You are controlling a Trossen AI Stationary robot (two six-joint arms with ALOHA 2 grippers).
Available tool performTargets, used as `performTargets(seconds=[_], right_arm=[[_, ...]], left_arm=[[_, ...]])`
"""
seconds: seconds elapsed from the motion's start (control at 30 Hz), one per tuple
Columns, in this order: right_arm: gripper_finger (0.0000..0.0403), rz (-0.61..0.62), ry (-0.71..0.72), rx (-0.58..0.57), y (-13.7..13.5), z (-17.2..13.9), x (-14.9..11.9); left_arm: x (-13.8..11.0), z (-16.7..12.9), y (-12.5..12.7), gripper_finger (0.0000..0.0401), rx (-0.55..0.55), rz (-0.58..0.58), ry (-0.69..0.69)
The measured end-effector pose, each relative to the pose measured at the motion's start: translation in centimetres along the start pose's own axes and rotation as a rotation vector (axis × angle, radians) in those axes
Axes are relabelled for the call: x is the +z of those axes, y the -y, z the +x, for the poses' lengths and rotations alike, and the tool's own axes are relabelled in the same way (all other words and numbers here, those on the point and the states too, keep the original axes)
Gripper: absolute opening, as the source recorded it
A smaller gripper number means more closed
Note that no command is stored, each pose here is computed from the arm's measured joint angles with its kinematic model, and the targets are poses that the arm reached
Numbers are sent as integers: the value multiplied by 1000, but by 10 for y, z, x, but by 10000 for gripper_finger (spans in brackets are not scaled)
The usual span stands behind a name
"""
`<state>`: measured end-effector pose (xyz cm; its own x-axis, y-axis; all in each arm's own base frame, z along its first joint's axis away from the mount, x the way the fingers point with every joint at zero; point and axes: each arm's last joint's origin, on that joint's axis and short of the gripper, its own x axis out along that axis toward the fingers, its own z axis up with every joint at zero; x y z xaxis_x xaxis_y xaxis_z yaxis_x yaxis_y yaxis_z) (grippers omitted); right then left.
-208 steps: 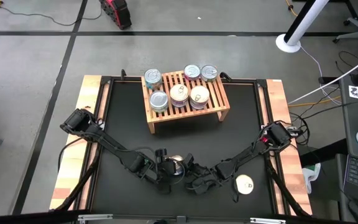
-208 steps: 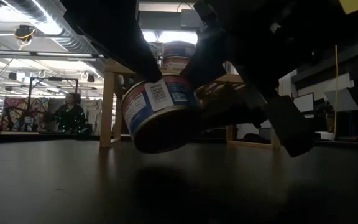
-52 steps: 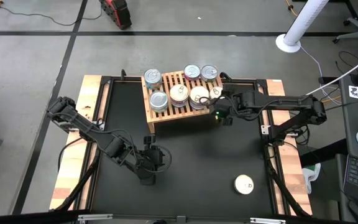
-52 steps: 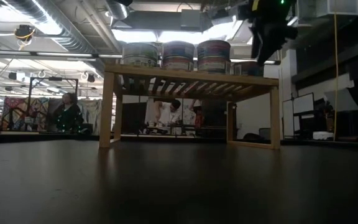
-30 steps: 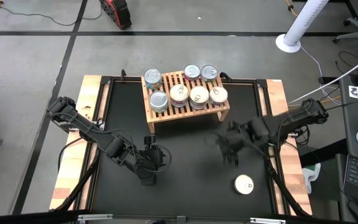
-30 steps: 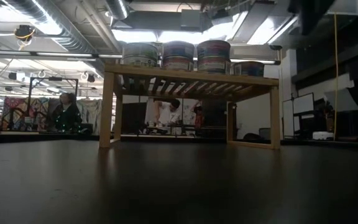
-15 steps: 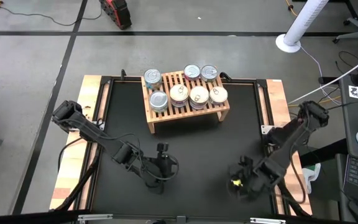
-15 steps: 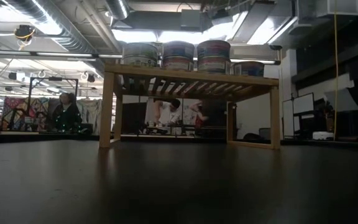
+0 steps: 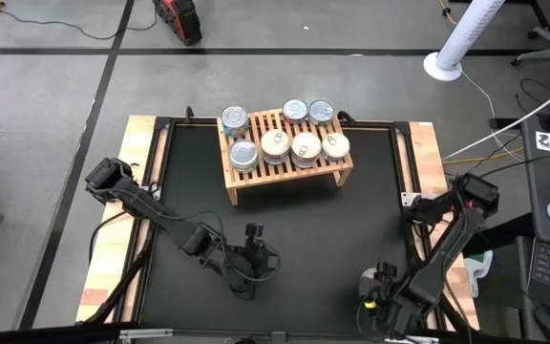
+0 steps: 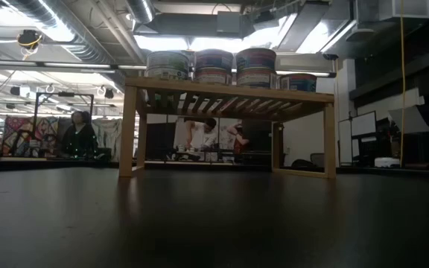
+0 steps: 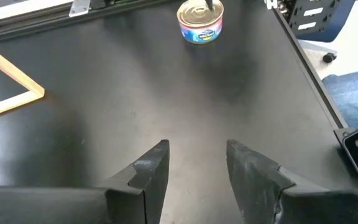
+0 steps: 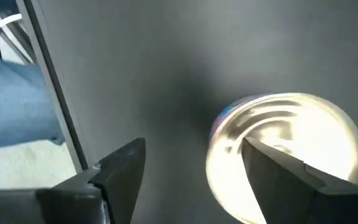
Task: Stack canned seafood by type on shelf
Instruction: Put the blue tuna can on the shelf
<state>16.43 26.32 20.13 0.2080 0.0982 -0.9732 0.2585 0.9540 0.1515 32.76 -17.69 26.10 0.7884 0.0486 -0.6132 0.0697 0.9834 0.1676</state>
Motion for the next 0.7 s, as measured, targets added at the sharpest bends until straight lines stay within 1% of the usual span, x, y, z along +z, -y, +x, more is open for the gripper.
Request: performTargets(seconds=[0.13,0.33,0.4,0.5,0.7], right_arm=[[266,-19,-18,-34,-5,17,-5],[265,-23,-20,-72,-7,27,-5],[258,-24,-22,-86,-5,28,-6],[232,-28,-5,-129,-2,28,-6],[159,-44,41,-225,6,28,-5]], left_arm=[[0,1,0,155,2,-1,0],[0,2,0,155,2,-2,0],[0,2,0,155,2,-2,0],[0,2,0,155,2,-1,0],[0,2,0,155,2,-1,0]])
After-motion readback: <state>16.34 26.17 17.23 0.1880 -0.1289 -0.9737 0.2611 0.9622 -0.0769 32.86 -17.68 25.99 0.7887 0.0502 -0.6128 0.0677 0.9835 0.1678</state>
